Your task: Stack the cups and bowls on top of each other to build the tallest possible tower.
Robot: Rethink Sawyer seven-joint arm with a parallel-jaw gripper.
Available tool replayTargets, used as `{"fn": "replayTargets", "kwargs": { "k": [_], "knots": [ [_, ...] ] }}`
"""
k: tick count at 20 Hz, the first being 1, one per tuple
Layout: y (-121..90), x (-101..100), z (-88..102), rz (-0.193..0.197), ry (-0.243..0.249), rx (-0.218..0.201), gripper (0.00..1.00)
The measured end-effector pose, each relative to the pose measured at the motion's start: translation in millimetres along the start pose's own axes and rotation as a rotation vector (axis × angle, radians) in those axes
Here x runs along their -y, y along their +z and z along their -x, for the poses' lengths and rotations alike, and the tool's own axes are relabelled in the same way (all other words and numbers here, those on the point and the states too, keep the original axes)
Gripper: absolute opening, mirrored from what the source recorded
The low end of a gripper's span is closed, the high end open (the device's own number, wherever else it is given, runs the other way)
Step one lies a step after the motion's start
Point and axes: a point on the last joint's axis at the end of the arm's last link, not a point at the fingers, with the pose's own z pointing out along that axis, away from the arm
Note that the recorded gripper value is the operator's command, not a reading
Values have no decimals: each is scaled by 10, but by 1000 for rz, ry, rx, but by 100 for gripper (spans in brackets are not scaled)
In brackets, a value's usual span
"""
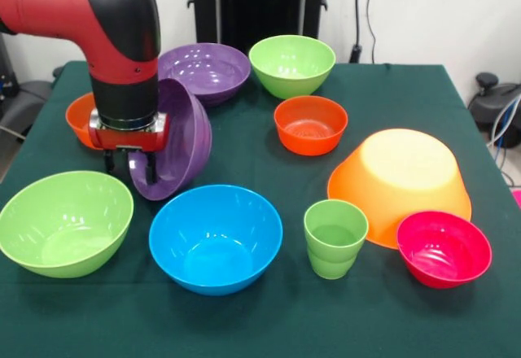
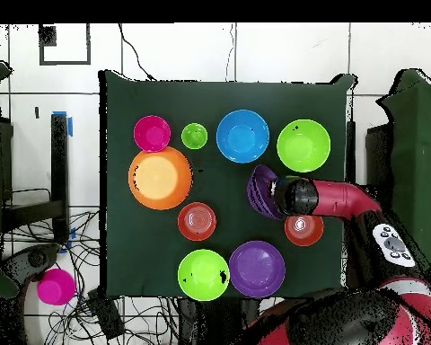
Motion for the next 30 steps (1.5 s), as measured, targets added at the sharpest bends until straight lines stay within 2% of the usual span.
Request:
{"fn": "replayTargets", "kwargs": {
  "k": [11,17,23,26,30],
  "knots": [
    [-57,-54,-12,-21,-21,-8,100],
    [-399,-14,58,-25,5,-1,100],
    [-950,117,155,-35,61,-54,100],
    [-1141,171,189,-37,81,-73,100],
    [-1291,231,216,-45,94,-78,100]
  ]
}}
